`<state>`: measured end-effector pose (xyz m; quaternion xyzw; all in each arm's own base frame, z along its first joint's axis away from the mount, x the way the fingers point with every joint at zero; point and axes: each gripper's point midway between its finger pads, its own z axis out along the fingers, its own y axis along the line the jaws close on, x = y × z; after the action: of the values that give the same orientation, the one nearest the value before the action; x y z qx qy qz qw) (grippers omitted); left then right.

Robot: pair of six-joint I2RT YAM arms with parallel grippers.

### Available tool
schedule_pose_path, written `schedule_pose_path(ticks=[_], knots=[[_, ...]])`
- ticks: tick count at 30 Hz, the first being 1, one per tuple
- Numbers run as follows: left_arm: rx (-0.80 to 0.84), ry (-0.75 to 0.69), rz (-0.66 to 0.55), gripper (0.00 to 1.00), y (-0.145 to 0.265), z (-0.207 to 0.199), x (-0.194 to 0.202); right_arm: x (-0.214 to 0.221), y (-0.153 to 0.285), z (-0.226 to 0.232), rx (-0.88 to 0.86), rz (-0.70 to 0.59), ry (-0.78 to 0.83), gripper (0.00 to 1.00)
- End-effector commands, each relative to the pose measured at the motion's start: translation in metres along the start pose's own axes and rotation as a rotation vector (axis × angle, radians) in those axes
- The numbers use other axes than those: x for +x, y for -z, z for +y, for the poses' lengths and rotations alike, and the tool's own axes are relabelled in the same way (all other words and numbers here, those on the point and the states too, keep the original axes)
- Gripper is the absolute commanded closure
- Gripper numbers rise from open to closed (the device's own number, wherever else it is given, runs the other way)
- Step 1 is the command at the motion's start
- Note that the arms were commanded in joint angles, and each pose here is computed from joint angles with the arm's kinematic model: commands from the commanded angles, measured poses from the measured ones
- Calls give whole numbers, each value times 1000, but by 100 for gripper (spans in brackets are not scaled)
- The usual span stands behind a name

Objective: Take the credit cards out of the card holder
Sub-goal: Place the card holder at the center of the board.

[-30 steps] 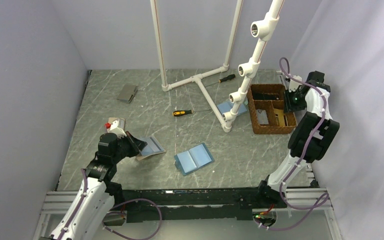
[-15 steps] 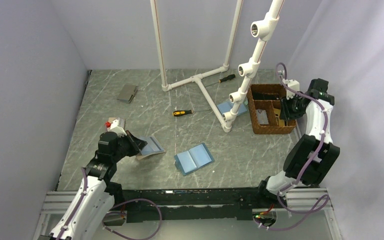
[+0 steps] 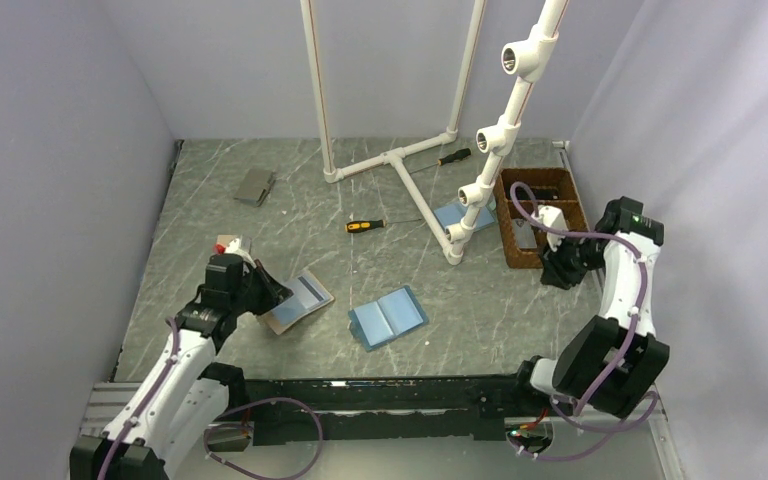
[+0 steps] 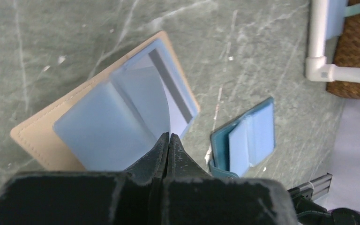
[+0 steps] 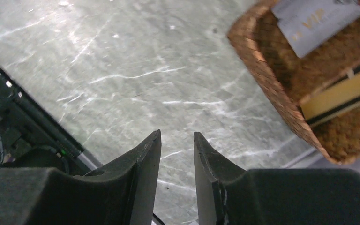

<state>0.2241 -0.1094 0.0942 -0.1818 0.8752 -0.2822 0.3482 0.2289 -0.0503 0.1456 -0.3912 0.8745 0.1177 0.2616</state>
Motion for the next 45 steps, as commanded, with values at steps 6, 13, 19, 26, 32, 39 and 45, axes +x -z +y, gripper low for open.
schedule_pose_path(ticks=[6, 13, 19, 26, 32, 39, 45], knots=[[-168, 125, 65, 100, -9, 19, 1, -12, -23, 63, -156, -8, 321, 66], [-108, 96, 83, 100, -17, 2, -8, -37, -35, 111, -269, -106, 494, 66], [-83, 79, 80, 100, -30, -13, -28, -71, -45, 148, -377, -215, 534, 65], [-55, -7, 104, 99, -57, -27, -51, -115, -42, 166, -427, -356, 488, 65], [-99, -95, 128, 95, -91, -25, -73, -132, -32, 177, -445, -397, 457, 64], [-47, -171, 151, 55, -106, -45, -94, -138, -19, 187, -466, -444, 437, 63], [13, -221, 44, 20, -74, -69, -117, -138, -15, 190, -459, -464, 441, 60]])
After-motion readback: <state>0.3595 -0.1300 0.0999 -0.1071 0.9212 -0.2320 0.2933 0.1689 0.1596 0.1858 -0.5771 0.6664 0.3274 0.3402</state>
